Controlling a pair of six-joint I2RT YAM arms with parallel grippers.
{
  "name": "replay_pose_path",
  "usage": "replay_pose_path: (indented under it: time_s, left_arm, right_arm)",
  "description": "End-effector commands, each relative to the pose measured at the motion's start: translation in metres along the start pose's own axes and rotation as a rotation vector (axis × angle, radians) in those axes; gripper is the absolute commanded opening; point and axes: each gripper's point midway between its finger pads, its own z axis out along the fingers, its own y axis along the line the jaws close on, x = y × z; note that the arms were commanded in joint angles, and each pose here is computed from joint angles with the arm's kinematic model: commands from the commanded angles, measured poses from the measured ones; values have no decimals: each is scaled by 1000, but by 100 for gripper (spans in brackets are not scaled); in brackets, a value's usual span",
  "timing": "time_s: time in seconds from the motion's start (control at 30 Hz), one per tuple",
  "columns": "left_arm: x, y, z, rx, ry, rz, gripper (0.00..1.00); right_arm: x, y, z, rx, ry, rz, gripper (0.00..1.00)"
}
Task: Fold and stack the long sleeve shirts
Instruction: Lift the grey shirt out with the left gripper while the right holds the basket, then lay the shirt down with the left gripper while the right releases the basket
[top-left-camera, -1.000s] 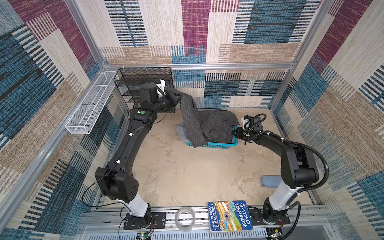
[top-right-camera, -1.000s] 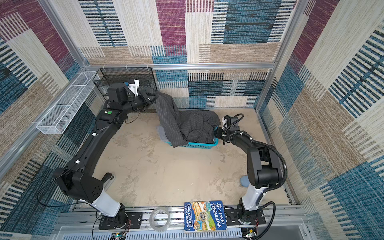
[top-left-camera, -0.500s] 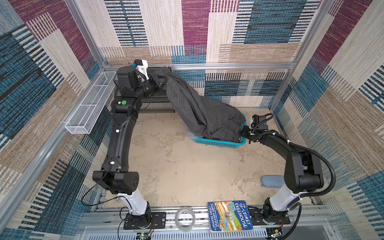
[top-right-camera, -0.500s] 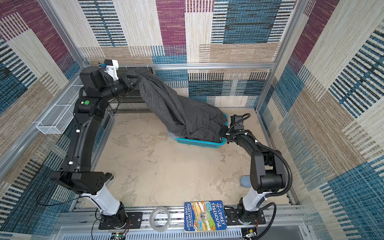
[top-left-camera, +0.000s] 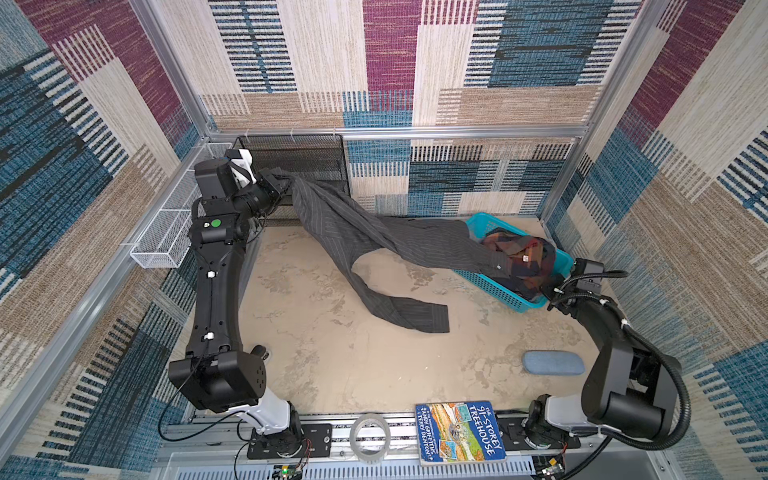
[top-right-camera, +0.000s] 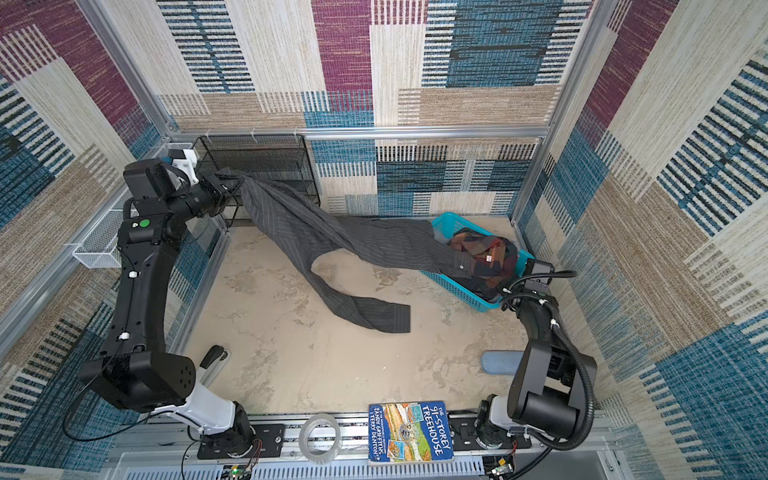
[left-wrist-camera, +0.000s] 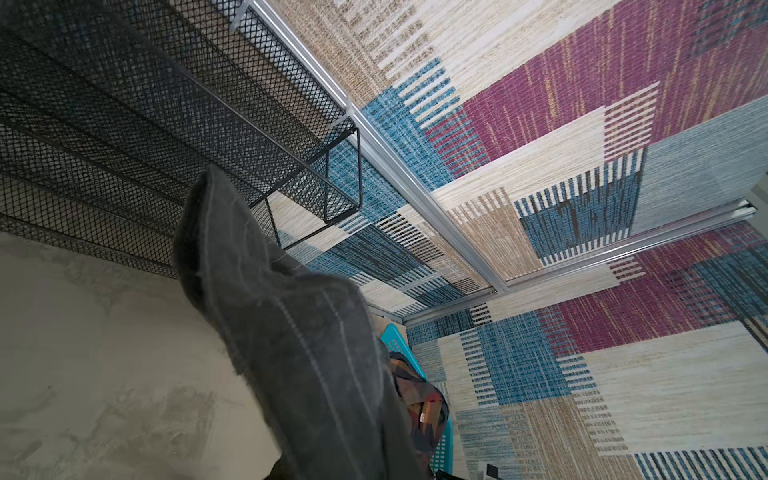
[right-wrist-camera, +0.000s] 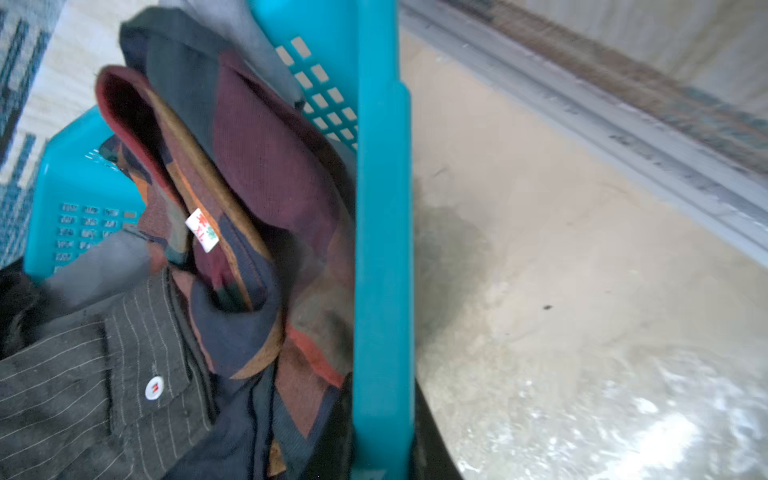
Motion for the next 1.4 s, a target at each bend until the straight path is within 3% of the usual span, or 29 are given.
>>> replay_pose_path:
  time_s: [0.0,0.3,0.43,0.6,0.8,0.87,1.07,1.37]
  left_arm:
    - [-3,-4,-3,43,-34,44,0]
    - [12,49,-4,-48,-37,9,0]
    - [5,72,-18,-85,-70,-12,0]
    - [26,96,-8,-77,-22,-67,0]
    - [49,125,-1,-113,14,-117,0]
    - [55,129,-1,-118,26,-124,0]
    - [69,130,-3,-124,55,-125,0]
    - [87,147,-16,-235,88,-109,0]
  right_arm:
    - [-18,-24,-12,61,-101,142,0]
    - [-26,-56,-39,107,-233,415,0]
    - [-29,-56,-43,95,-254,476,0]
    - [-24,-41,-21,10,-180,500,13]
    - [-12,-21,-14,-44,-143,445,42]
    - [-6,1,-16,-80,-131,389,46]
    - [25,68,-29,-175,-70,236,59]
    - [50,59,-70,-206,-72,157,66]
